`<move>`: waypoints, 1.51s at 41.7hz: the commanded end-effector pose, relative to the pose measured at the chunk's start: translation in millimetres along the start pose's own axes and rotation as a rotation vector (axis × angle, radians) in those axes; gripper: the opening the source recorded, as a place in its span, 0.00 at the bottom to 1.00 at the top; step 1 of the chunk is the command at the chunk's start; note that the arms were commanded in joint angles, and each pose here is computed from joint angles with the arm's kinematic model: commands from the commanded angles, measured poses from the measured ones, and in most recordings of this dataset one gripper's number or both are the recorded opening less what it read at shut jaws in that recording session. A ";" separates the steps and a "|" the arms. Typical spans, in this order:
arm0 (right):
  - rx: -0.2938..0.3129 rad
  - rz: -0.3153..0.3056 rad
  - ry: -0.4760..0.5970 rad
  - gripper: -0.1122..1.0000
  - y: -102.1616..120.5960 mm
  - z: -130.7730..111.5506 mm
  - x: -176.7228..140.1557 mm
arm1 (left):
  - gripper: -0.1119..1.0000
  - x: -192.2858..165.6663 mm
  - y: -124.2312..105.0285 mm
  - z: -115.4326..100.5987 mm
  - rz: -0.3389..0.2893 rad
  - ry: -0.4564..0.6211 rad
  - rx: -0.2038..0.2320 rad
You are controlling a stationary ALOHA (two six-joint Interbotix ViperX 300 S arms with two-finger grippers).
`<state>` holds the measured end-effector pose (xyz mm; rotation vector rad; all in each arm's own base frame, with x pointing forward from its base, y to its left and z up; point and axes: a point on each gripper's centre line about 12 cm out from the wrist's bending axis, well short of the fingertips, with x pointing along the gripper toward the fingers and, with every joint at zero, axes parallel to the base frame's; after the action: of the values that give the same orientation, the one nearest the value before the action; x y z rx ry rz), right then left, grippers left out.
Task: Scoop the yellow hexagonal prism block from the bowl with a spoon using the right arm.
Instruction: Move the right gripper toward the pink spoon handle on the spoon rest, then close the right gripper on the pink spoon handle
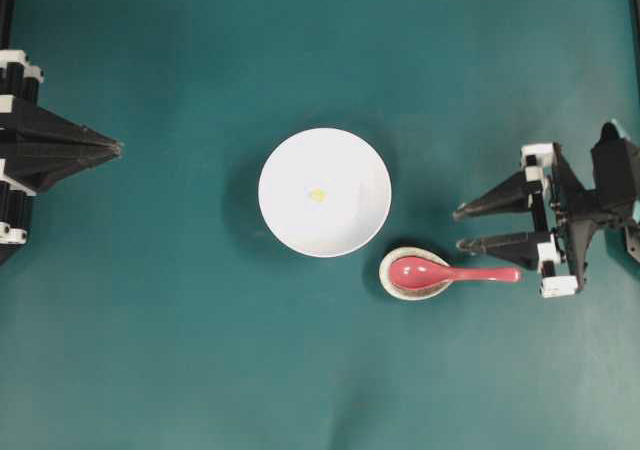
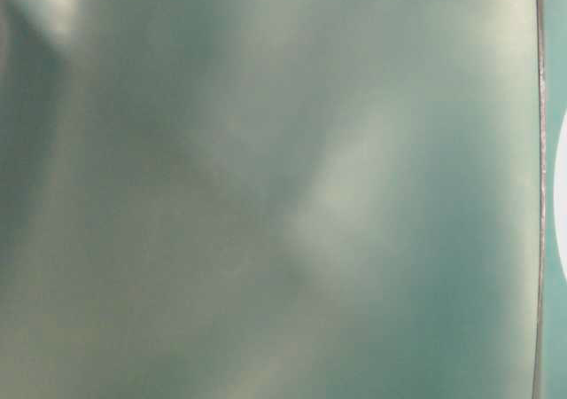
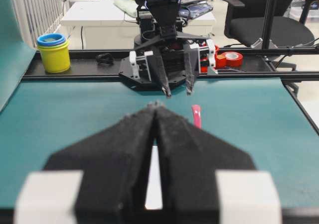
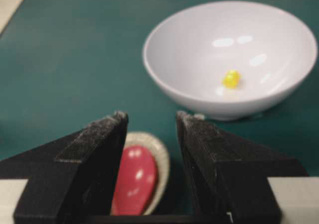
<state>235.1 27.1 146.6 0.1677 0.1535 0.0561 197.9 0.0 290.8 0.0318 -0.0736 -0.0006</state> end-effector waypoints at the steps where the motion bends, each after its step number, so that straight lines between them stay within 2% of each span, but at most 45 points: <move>1: 0.010 0.012 -0.009 0.56 6.1 -3.6 2.1 | 0.10 2.1 0.4 4.5 0.001 -0.009 0.003; 15: 0.037 0.011 0.051 0.56 26.3 -34.4 2.0 | 0.10 1.6 0.3 4.0 0.000 -0.003 0.008; 19: 0.027 0.010 0.064 0.56 29.9 -42.5 1.6 | 0.10 1.6 -0.1 4.1 -0.002 -0.003 0.009; 26: 0.001 -0.001 0.076 0.56 30.7 -54.9 0.6 | 0.10 1.9 0.2 3.7 0.000 -0.002 0.040; 35: -0.026 -0.019 0.098 0.56 27.3 -67.0 0.9 | 0.10 1.9 0.2 3.7 0.000 -0.002 0.041; 45: -0.036 -0.015 0.120 0.56 27.7 -71.8 -1.0 | 0.10 2.3 0.4 3.6 0.001 -0.003 0.020; 57: -0.035 -0.016 0.160 0.56 29.1 -76.4 -0.3 | 0.10 2.6 0.4 3.5 0.002 -0.003 -0.047; 63: -0.034 -0.016 0.163 0.56 29.3 -76.7 0.0 | 0.10 2.4 0.1 2.3 0.000 0.003 -0.060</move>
<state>220.2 66.5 73.5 0.1245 0.3326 0.0508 197.8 0.0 289.9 -0.0250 -0.0644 -0.0028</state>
